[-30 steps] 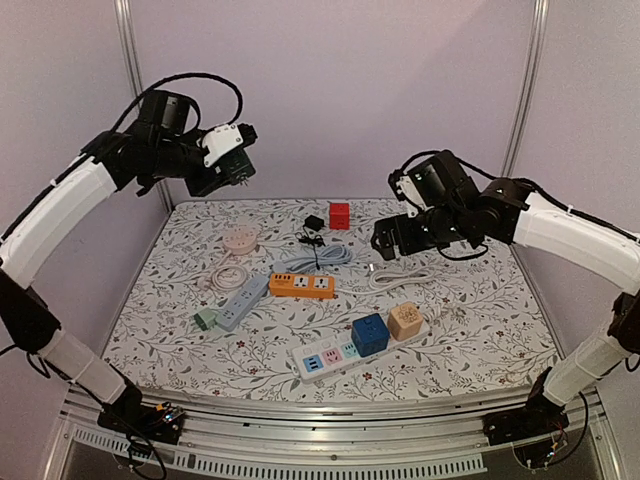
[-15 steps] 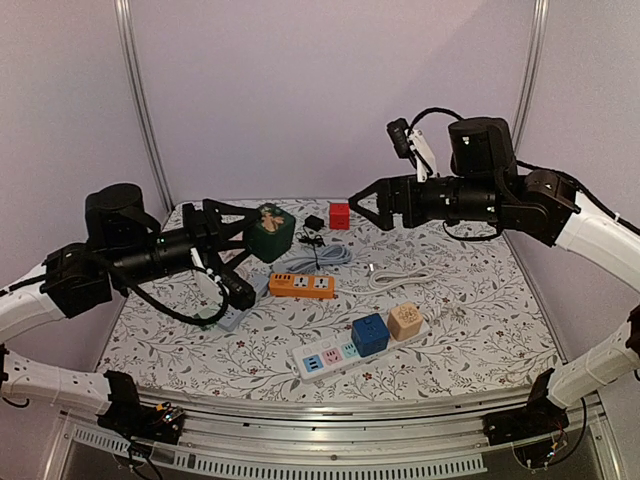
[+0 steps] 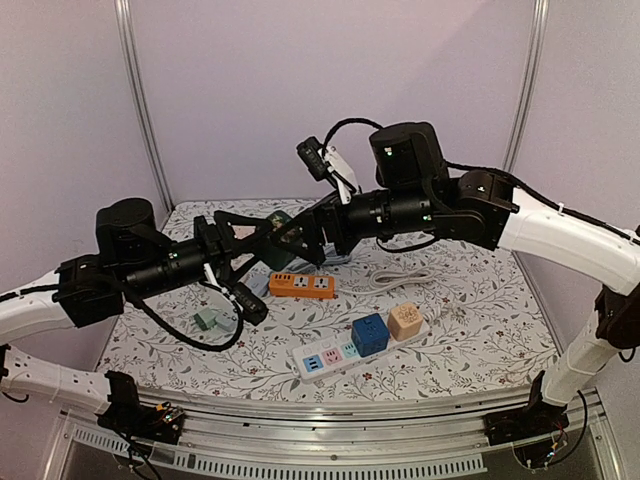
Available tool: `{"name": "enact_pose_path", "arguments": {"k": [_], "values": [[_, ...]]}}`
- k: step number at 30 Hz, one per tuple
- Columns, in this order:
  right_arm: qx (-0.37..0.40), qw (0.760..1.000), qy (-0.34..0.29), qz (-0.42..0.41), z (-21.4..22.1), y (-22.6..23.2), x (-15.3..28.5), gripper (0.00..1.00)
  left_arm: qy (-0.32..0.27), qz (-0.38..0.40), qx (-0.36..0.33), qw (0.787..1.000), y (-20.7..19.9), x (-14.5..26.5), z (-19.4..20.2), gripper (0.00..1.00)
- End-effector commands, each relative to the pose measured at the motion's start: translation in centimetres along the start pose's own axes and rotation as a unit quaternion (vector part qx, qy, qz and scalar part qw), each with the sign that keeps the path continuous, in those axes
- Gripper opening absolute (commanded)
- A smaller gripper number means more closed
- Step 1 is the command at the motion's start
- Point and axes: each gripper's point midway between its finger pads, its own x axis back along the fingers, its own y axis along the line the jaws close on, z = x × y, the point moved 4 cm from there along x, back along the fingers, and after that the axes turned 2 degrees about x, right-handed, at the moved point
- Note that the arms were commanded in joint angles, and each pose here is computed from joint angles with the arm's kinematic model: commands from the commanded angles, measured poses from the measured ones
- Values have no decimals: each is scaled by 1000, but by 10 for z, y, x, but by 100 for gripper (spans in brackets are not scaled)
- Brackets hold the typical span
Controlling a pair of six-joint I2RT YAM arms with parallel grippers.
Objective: Insert the plug
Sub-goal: Adjust the plug.
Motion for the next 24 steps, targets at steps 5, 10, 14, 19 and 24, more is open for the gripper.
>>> {"name": "enact_pose_path", "arguments": {"k": [5,10,14,19,24], "values": [[35,997,46,42,16,-6,-22,98,10,-16,14,1000,5,-3,-1,0],[45,997,60,23,20,-3,-31,75,11,-12,20,1000,2,-3,-1,0],[55,996,63,7,22,1,-32,32,8,-16,27,999,3,-1,-2,0],[89,994,56,-10,26,5,-19,0,-8,-8,91,996,3,12,-6,44],[165,985,23,-49,22,20,8,0,-38,110,345,931,2,37,-15,99]]}}
